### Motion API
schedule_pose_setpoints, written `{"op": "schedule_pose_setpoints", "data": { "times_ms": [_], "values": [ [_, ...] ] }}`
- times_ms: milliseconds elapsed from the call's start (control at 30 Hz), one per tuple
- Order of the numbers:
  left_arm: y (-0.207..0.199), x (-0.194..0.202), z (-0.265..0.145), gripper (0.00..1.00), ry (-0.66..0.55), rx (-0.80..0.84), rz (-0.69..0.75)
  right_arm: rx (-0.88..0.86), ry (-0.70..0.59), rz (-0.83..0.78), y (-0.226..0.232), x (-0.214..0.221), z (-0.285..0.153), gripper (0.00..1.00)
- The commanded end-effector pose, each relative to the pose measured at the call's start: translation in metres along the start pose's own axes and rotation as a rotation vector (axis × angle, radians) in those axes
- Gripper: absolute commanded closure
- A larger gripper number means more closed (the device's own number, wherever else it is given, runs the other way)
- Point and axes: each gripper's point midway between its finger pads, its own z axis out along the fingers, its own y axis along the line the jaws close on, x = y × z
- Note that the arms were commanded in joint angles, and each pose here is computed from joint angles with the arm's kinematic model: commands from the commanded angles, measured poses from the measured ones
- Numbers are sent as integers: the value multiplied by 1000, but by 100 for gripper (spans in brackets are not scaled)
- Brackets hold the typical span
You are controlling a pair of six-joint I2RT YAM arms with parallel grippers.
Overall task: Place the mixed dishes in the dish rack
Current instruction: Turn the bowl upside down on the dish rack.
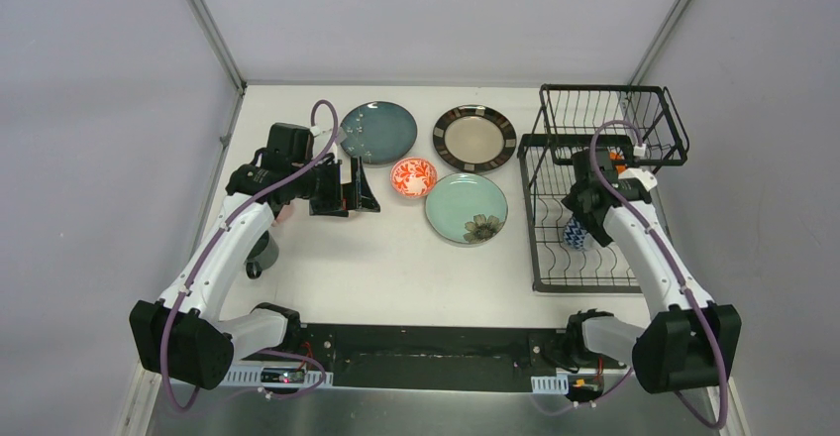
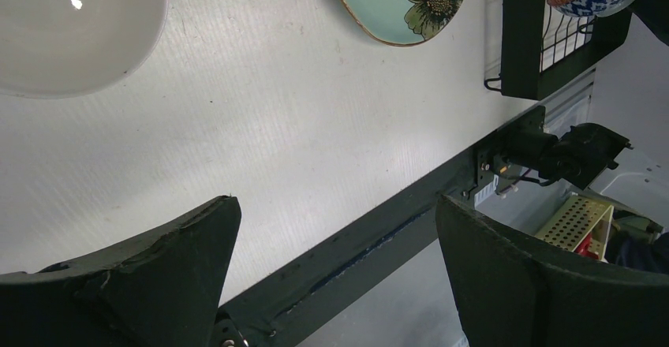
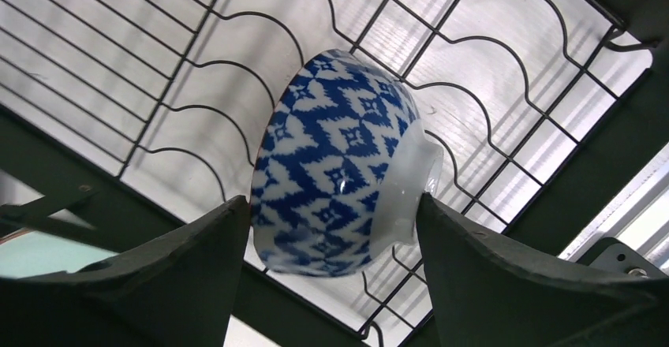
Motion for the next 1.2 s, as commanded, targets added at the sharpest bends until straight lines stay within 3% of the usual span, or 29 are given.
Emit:
{"op": "schedule_pose_setpoints", "data": {
  "times_ms": [0,333,633,833,967,1167],
  "values": [
    [-4,-3,-3,1,-21,11,40,-100,-38,62,10,-12,-15,21],
    [-4,-3,-2,1,-16,16,37,-192,14,142,23,-8,-30,17],
    [-5,-3,-3,1,-20,16,40,-260,15,208,25,-7,-39,21],
    [-1,-1,0,1,-6,9,29,-291,29,236,31,3,-28,20],
    [-2,-1,1,1,0,19,29,-427,65,273,52,14,-23,22],
    [0,-2,-1,1,-15,0,40,-520,44,412,61,14,-7,27]
  ]
}}
